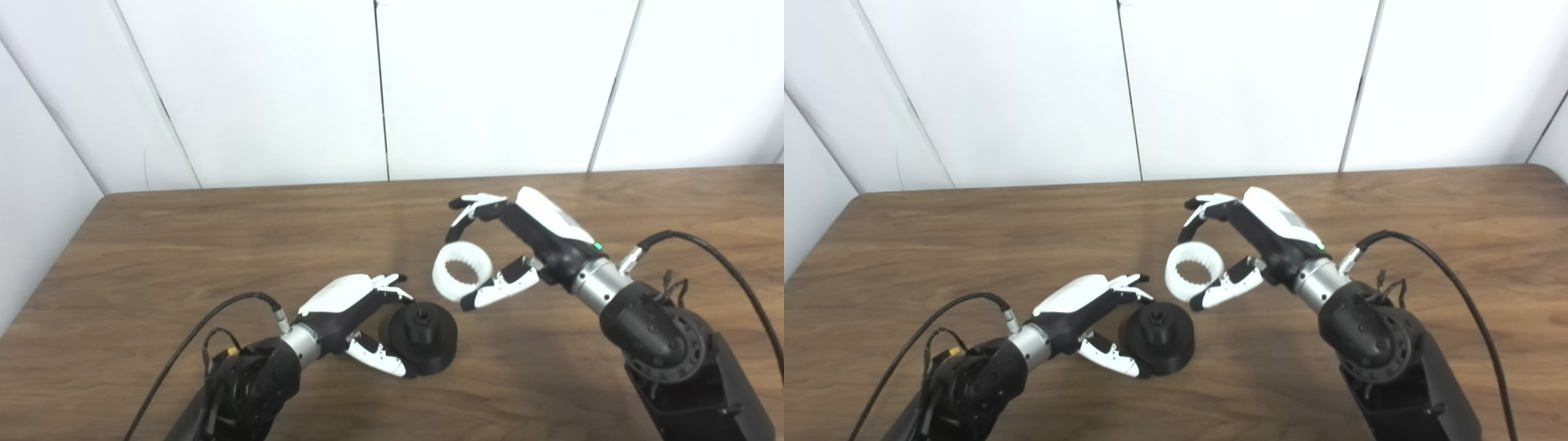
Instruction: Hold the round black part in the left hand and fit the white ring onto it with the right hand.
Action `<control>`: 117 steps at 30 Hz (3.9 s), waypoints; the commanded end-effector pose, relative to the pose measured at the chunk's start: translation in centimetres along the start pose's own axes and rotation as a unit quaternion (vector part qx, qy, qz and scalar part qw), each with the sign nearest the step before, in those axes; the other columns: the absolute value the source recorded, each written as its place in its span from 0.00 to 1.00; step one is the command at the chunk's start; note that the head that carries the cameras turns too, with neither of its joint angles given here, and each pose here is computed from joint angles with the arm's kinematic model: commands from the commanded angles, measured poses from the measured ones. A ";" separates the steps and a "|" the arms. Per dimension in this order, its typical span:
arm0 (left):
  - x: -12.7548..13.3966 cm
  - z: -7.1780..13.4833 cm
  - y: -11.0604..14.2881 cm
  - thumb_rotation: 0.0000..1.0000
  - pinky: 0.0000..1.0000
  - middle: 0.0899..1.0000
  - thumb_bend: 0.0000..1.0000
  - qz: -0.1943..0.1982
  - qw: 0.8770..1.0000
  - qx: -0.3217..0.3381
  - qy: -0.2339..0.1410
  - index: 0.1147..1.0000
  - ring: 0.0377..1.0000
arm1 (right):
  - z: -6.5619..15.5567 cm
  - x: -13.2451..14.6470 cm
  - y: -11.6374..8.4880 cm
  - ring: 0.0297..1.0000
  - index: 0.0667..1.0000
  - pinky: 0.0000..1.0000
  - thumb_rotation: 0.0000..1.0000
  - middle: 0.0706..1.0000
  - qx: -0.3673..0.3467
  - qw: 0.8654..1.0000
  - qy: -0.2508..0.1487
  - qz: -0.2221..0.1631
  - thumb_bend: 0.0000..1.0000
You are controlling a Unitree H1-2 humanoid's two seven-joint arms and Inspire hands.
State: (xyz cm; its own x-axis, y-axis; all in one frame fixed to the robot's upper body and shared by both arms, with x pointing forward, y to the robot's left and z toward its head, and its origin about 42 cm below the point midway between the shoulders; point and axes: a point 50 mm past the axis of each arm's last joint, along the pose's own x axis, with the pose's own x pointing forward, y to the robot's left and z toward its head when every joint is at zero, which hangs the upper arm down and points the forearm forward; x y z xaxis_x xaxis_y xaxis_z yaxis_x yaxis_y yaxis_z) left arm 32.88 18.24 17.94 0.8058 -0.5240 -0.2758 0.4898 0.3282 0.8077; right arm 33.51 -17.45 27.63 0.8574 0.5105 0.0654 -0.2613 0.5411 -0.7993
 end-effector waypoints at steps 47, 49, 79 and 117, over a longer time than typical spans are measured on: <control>0.5 0.4 1.1 0.39 0.95 1.00 1.00 0.005 1.000 0.008 -0.006 0.73 1.00 | 0.6 2.4 4.2 0.90 0.45 0.78 0.14 0.84 -0.007 0.998 -0.048 0.028 0.52; 0.5 0.5 1.1 0.39 0.94 1.00 1.00 0.005 1.000 0.009 -0.006 0.73 1.00 | 0.5 2.4 4.4 0.90 0.45 0.78 0.14 0.84 -0.006 0.998 -0.049 0.030 0.53; 0.3 0.8 1.2 0.40 0.93 1.00 1.00 0.007 1.000 0.010 -0.006 0.74 1.00 | -0.6 1.2 5.6 0.92 0.46 0.79 0.15 0.85 -0.003 0.998 -0.033 0.058 0.52; 0.0 0.5 1.0 0.38 0.95 1.00 1.00 0.005 1.000 0.004 -0.001 0.89 1.00 | -2.1 0.7 5.3 0.90 0.78 0.79 0.40 0.89 0.070 0.996 -0.009 0.045 1.00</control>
State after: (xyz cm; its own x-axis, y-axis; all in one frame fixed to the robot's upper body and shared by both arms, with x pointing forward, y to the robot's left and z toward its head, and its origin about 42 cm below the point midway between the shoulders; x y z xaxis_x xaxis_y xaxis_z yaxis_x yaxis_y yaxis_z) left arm 33.11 18.05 18.23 0.8102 -0.5138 -0.2823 0.4922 0.3346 0.8036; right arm 33.23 -15.80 20.36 0.8170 0.5727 -0.0679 -0.4470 0.5545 -0.7020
